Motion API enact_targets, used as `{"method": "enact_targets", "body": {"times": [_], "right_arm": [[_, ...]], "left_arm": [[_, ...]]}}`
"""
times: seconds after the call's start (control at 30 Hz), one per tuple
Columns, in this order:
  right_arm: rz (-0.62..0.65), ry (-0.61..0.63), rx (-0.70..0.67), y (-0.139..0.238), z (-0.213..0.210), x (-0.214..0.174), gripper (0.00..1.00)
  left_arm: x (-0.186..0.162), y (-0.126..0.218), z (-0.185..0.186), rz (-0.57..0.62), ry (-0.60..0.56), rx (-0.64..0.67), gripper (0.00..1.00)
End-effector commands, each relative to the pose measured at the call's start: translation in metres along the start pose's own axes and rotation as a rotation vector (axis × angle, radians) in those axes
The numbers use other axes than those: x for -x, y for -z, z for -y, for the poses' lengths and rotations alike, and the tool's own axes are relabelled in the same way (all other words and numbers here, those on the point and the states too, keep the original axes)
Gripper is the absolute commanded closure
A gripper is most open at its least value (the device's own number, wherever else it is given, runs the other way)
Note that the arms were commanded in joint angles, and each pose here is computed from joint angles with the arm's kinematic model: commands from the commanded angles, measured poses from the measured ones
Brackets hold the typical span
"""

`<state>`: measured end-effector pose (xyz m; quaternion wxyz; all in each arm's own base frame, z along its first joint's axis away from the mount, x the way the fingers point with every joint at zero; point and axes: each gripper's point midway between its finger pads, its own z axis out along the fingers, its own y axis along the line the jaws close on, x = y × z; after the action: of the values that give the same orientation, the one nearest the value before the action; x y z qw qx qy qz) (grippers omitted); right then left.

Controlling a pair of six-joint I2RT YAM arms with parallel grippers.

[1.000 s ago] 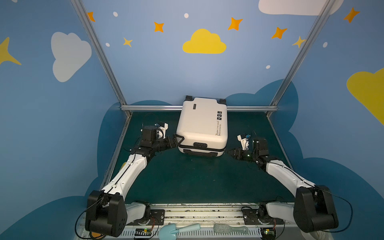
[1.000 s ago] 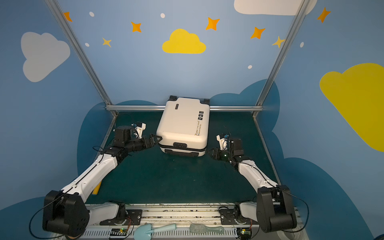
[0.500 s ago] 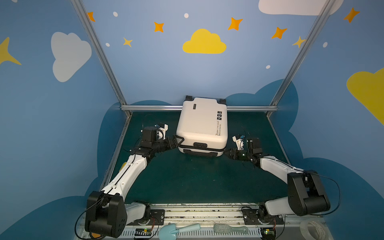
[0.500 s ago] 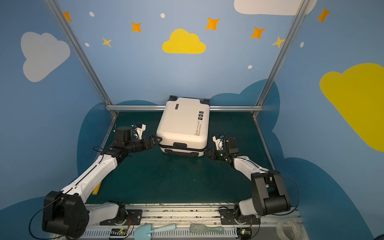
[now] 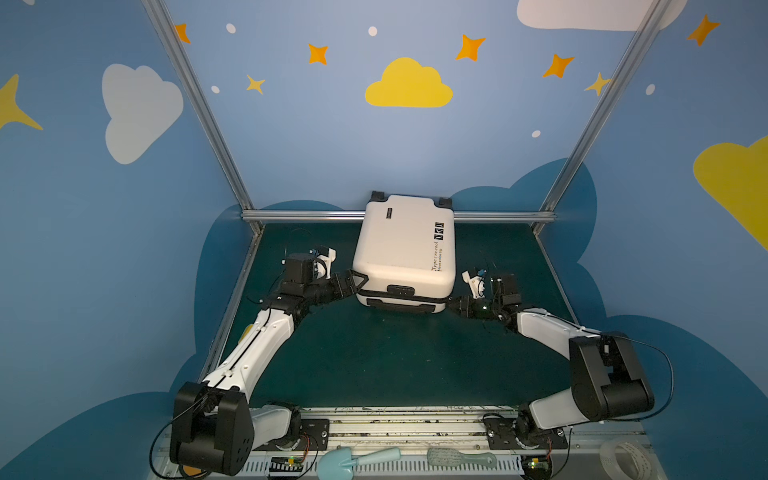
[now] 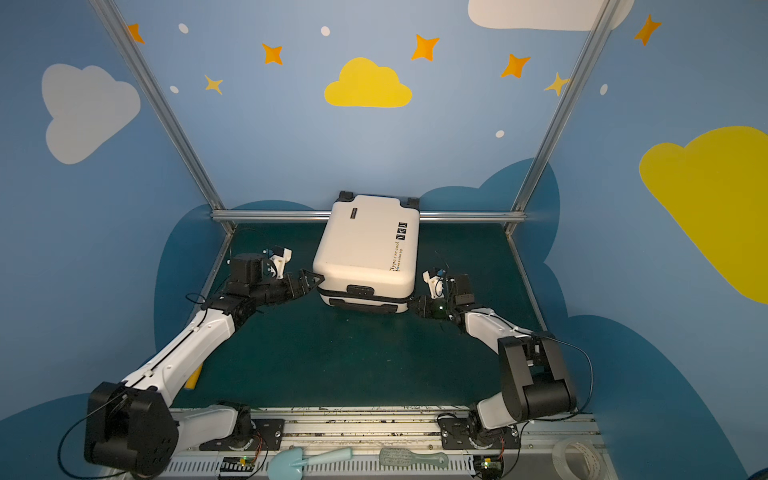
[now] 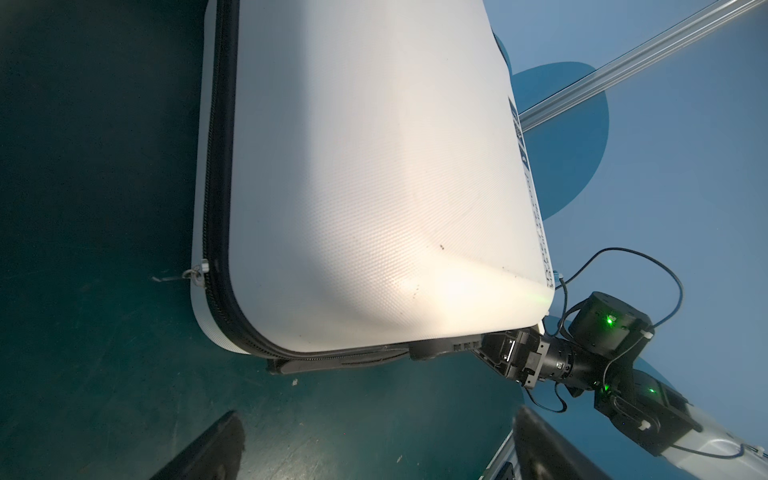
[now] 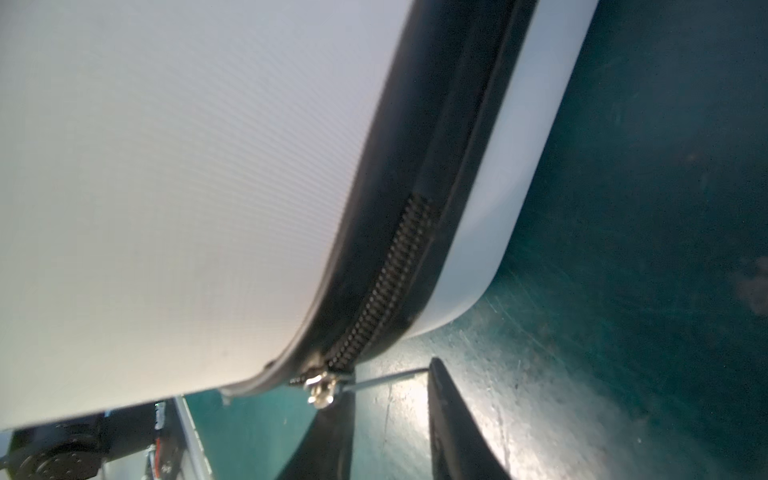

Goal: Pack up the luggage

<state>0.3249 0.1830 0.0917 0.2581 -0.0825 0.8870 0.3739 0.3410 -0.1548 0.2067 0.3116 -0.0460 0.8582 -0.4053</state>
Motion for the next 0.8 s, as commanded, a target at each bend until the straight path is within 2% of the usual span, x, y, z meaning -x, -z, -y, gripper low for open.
{"method": "enact_targets", "body": {"times": [0.0,0.33,0.47,0.57,0.67,0.77], "right_arm": [[0.038,0.041,0.007,0.004,-0.008,0.014,0.74],[0.078,0.023,-0.03,0.028,-0.007,0.002,0.84],[0.102,0.016,-0.031,0.036,-0.006,0.006,0.84],[0.108,0.023,-0.03,0.038,-0.006,0.009,0.79],[0.11,0.056,0.024,0.035,-0.016,0.011,0.67],[0.111,0.064,0.039,0.03,-0.015,0.011,0.61]], "left_arm": [[-0.002,-0.001,0.0,-0.009,-0.002,-0.013,0.0],[-0.003,-0.001,-0.002,-0.01,-0.002,-0.008,0.0],[-0.003,-0.001,-0.002,-0.01,-0.006,-0.007,0.0],[-0.004,-0.001,-0.002,-0.014,-0.012,-0.004,0.0],[-0.004,0.001,-0.001,-0.009,-0.029,-0.004,0.0],[-0.003,0.003,-0.001,-0.003,-0.05,0.002,0.0]]}}
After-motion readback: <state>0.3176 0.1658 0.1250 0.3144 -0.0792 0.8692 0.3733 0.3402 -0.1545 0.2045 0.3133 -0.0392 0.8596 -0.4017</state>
